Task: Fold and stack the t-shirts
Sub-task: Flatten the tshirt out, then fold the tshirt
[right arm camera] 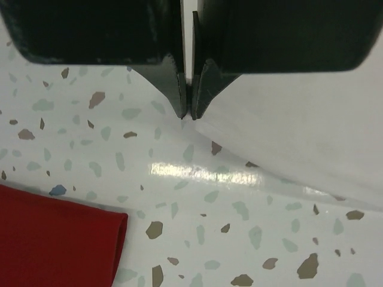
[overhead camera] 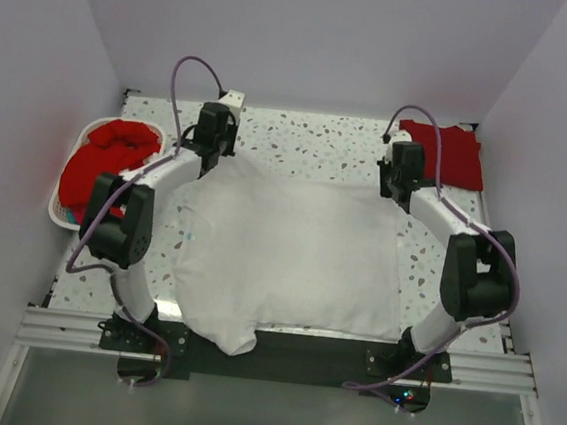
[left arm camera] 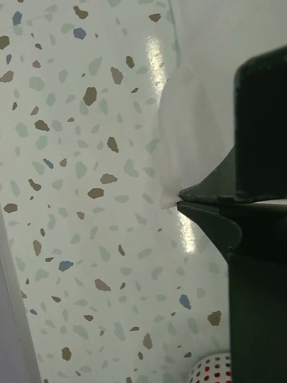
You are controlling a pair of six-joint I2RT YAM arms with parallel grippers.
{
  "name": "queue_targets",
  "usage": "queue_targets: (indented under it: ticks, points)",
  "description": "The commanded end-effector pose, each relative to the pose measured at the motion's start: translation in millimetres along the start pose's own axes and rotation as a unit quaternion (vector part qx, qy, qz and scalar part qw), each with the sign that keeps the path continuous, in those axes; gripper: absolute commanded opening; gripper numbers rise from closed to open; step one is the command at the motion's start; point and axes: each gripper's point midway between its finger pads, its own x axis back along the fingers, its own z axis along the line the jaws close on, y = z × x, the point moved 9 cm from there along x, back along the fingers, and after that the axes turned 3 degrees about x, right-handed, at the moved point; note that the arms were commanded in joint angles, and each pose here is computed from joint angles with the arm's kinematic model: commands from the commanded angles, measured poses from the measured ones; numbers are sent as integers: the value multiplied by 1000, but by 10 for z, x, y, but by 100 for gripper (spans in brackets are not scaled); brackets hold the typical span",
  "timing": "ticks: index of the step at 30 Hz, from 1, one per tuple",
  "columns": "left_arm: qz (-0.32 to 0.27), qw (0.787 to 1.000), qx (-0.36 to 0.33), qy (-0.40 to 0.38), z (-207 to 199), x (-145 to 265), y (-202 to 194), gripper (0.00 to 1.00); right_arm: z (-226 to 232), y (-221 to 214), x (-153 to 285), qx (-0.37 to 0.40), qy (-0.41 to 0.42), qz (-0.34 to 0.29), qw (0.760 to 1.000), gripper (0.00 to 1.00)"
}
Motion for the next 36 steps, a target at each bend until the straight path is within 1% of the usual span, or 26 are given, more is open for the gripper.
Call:
queue_targets:
  ticks: [1, 6, 12, 15, 19, 21, 22, 23, 25, 27, 30, 31, 33, 36]
  points:
    - [-96, 995, 8, 17, 11, -269, 406, 0, -117, 429, -295, -13, -27, -80, 996, 0]
    - [-85, 996, 6, 16, -7, -547, 307, 0, -151, 365, -754, -9, -18, -47, 999, 0]
    - [-88, 996, 8, 18, 23, -632, 321, 0, -270, 380, -931, -15, -15, -34, 999, 0]
    - [-89, 996, 9, 19, 46, -568, 363, 0, -341, 465, -877, -24, -15, -42, 999, 0]
    - [-77, 996, 13, 30, 92, -353, 398, 0, -385, 532, -718, -32, -10, -49, 998, 0]
    - [-63, 997, 19, 42, 120, -276, 318, 0, -401, 537, -633, -36, -12, -52, 998, 0]
    - [-68, 996, 24, 44, 133, -190, 353, 0, -405, 527, -612, -38, -15, -50, 998, 0]
    - [-57, 997, 25, 45, 137, -162, 267, 0, -412, 508, -597, -43, -15, -47, 998, 0]
    - [-54, 997, 32, 44, 141, -51, 259, 0, -418, 470, -572, -50, -12, -35, 998, 0]
    - [-37, 998, 35, 47, 152, 5, 157, 0, -409, 438, -574, -57, -9, -21, 998, 0]
    - [-36, 997, 45, 48, 173, 153, 152, 0, -418, 352, -541, -63, -5, 0, 998, 0]
    - [-17, 998, 42, 48, 178, 188, 64, 0, -408, 340, -531, -63, 0, 3, 998, 0]
    - [-12, 998, 45, 47, 186, 273, 40, 0, -412, 299, -478, -63, 3, 9, 998, 0]
    - [21, 997, 50, 50, 192, 345, -91, 0, -377, 219, -430, -81, 5, 17, 997, 0]
